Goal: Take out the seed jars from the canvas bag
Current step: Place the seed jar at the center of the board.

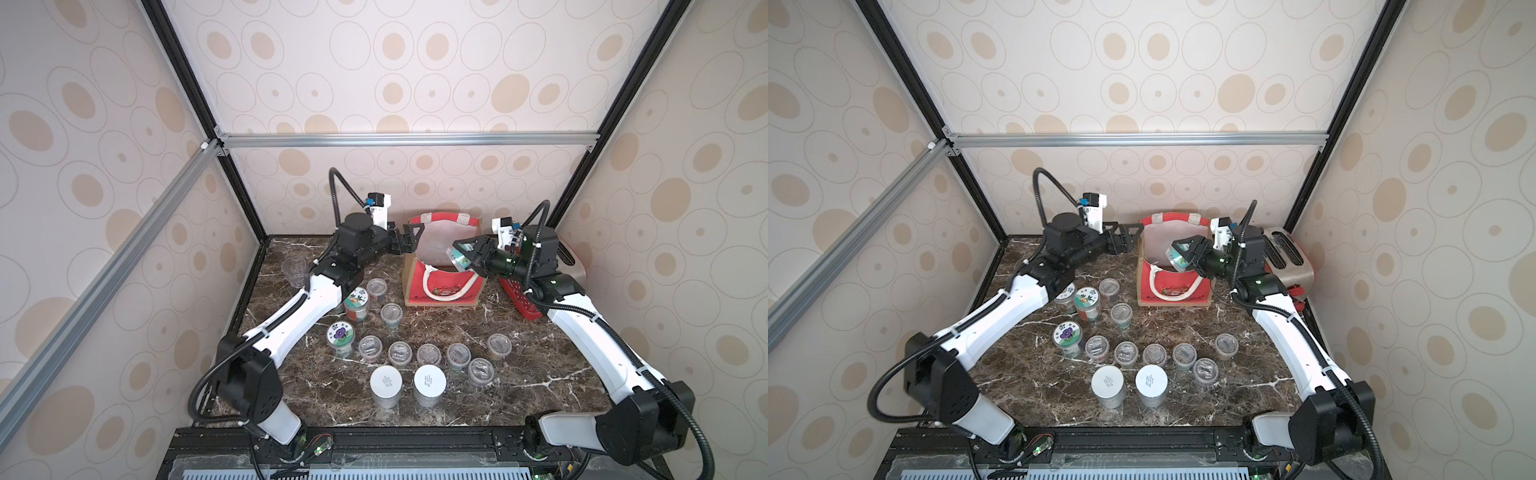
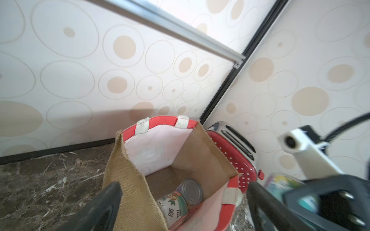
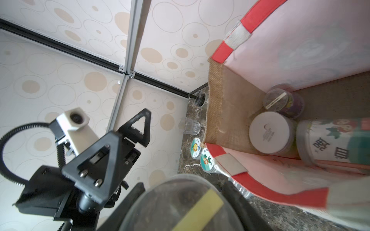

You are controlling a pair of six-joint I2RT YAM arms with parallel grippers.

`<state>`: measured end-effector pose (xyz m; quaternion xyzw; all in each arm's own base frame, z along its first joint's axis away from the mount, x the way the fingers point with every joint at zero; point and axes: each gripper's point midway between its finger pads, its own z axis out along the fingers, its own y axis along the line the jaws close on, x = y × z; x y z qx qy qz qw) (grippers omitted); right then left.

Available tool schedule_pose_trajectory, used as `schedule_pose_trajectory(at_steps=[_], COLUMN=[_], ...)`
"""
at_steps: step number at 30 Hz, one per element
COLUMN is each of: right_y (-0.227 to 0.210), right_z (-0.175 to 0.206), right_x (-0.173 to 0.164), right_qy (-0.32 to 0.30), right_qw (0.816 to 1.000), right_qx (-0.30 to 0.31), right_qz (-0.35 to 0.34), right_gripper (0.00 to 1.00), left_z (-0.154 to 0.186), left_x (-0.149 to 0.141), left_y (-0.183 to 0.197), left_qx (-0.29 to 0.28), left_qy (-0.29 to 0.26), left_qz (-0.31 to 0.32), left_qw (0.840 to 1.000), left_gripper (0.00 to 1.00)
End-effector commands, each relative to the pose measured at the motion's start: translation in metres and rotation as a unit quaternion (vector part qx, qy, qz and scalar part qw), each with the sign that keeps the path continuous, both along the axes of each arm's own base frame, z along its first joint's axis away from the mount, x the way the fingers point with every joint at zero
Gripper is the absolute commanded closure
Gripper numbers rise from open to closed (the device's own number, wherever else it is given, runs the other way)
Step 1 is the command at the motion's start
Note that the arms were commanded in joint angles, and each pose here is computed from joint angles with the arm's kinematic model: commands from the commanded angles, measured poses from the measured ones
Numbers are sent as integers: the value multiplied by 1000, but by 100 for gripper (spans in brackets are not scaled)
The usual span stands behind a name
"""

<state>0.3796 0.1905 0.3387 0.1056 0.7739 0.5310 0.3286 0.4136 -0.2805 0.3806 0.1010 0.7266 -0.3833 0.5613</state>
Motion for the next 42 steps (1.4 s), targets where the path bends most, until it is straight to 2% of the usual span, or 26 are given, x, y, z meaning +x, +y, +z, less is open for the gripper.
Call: schedule_pose_trajectory(at_steps=[1,6,12,17,32,37,42], right_y=[12,26,43,64,76,78,79], right_z=[13,13,13,17,14,14,14], right_x=[5,11,12,1,-16,-20,-22], right_qy=[7,19,28,31,38,39,39], right_qw=[997,992,987,984,976,974,972], right_qx=[77,119,143,153,181,189,191], right_qz=[30,49,64,90,115,122,127], right_gripper=[38,38,38,38,37,37,37], left_z=[28,28,16,0,-21,-18,-13], left_x=[-32,-75,-97,-91,-70,-71,-74], left_y=[1,-8,-34,-42,-53,-54,-53], left_qx=[-57,-72,-53,-29,-9,-41,-63], left_qy=[-53,-82,-90,-87,-73,-71,-77], left_qz=[-38,-74,-95,-78,-74,-106,-123], left_qw=[996,991,990,993,995,991,987], left_gripper=[2,2,2,2,3,9,20])
